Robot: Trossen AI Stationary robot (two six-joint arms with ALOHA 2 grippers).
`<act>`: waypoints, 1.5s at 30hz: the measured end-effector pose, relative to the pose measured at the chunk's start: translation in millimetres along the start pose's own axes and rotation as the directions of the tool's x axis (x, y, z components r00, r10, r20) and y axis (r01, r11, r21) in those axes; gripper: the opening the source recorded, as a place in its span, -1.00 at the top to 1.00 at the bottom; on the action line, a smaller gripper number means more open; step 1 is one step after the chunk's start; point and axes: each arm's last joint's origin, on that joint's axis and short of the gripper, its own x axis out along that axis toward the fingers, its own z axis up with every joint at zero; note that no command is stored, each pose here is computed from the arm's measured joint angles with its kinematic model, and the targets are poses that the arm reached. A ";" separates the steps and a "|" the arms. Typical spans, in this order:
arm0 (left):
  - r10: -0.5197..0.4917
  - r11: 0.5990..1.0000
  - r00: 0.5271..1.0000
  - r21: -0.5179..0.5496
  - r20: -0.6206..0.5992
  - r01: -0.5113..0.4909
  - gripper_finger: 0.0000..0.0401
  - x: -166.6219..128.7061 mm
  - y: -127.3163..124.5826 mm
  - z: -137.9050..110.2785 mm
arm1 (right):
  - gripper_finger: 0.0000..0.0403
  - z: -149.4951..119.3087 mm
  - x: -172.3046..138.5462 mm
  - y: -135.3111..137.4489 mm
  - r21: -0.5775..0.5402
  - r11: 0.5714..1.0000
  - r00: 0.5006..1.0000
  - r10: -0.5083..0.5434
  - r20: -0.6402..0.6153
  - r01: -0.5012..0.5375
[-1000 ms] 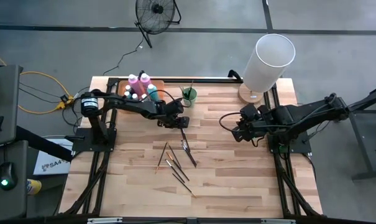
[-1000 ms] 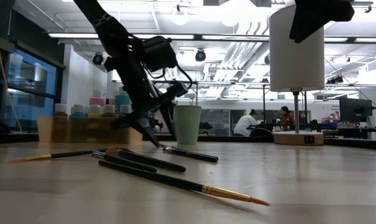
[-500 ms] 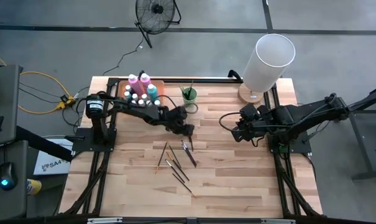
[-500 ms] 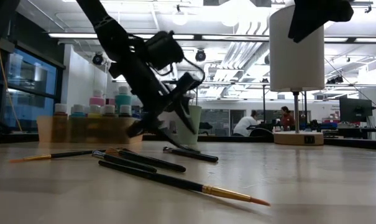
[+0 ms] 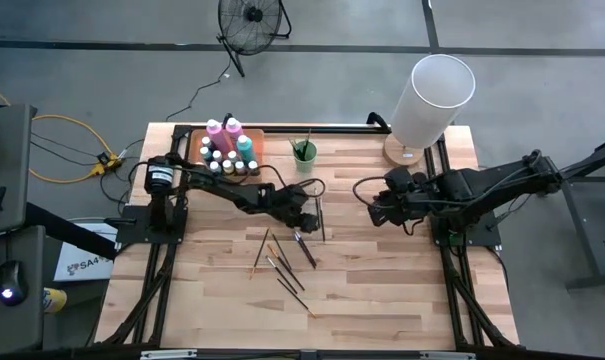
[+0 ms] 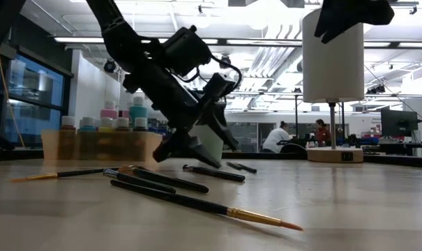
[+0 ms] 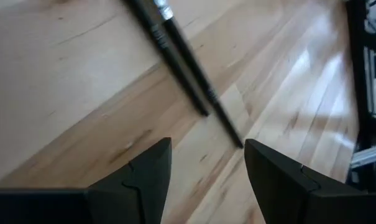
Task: Pick & Place Paint Supplies
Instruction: Put the black paint brush into the green cup
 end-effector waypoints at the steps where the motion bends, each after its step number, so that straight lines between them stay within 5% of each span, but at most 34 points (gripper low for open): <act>1: 0.001 1.000 1.000 0.010 -0.003 -0.001 0.00 -0.9 -0.2 0.2 | 0.51 1.0 1.4 -0.2 0.039 0.999 1.000 -0.007 0.001 0.007; 6: -0.010 0.993 1.000 0.117 0.020 0.007 0.00 -30.6 -18.5 5.1 | 0.51 8.4 14.4 2.4 0.185 0.982 0.999 -0.011 -0.047 0.019; 15: 0.046 0.931 0.978 0.347 0.204 -0.116 0.00 -130.4 -49.9 11.3 | 0.49 19.9 86.2 22.7 0.170 0.982 0.968 -0.042 -0.249 0.086; 25: 0.027 0.879 0.946 0.443 0.323 -0.177 0.00 -227.0 -46.1 17.2 | 0.11 24.1 185.3 8.7 0.203 0.916 0.873 -0.235 -0.427 0.346; 33: 0.085 0.862 0.935 0.445 0.345 -0.243 0.00 -255.0 -32.6 16.8 | 0.08 22.4 226.7 -3.4 0.205 0.886 0.824 -0.272 -0.497 0.416; 45: 0.099 0.817 0.952 0.522 0.291 -0.245 0.00 -257.3 -28.5 13.4 | 0.17 9.7 240.8 -14.6 0.165 0.813 0.724 -0.382 -0.575 0.559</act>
